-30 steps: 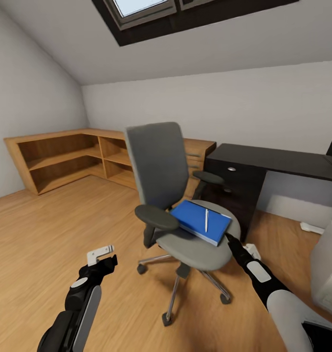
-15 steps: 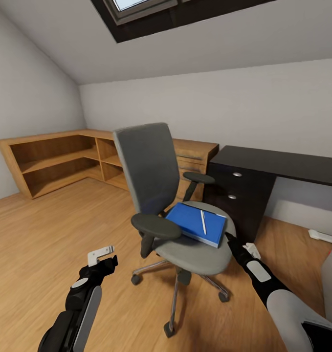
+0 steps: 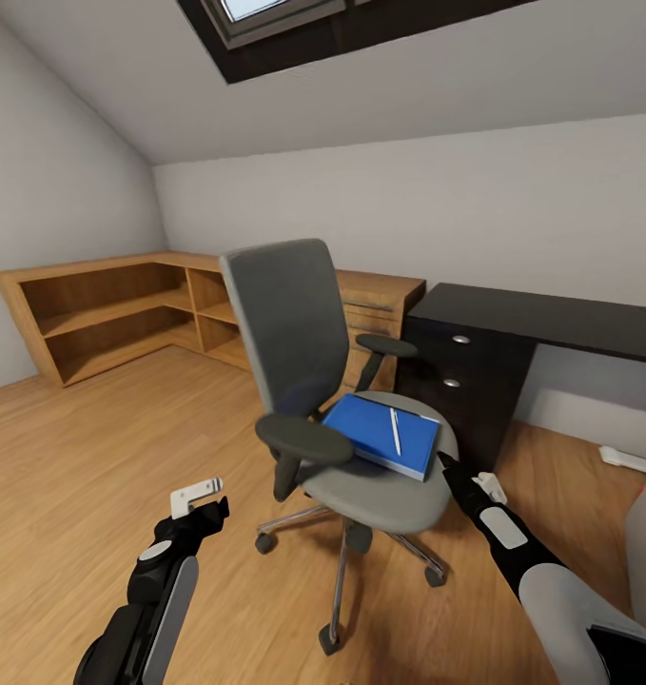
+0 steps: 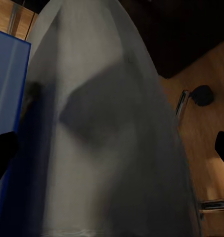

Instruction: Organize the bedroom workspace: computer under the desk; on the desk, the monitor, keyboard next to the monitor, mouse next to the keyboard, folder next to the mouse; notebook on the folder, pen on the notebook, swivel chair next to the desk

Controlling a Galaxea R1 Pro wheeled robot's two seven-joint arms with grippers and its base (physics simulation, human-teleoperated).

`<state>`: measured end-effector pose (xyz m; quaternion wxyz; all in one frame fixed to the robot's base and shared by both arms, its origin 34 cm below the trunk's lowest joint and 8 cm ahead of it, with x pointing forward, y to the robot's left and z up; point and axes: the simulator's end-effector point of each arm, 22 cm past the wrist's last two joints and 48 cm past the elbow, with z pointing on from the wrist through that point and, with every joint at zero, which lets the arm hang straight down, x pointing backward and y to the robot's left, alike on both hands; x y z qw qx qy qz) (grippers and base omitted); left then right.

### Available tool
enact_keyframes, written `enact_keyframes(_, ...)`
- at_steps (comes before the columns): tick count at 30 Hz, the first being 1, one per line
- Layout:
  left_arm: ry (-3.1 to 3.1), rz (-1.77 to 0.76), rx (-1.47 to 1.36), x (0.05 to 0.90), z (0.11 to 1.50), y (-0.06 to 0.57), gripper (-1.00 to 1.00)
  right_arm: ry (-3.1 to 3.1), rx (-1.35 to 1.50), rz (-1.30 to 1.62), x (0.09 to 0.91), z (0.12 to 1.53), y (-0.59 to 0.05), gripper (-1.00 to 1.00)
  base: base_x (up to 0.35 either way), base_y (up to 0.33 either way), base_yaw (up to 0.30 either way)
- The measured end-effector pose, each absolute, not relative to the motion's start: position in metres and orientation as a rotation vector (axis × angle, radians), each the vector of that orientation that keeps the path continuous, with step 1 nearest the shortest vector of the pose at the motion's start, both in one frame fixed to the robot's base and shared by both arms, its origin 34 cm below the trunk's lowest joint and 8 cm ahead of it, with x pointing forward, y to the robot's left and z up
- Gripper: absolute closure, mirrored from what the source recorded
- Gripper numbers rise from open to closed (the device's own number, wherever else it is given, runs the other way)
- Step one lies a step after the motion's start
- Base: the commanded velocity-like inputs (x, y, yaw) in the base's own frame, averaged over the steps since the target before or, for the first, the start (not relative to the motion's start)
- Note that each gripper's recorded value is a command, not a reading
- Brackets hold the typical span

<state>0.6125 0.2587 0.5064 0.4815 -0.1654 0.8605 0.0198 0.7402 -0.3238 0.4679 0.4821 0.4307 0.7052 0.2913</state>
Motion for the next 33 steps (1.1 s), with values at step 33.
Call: enact_keyframes(33, 2.096, 0.047, -0.404, 0.6124, 0.5074, 0.2586, -1.00, 1.716, 1.047, 0.719, 0.7401, 0.4683, -0.3196, -1.00, -0.080, 0.000, 0.092)
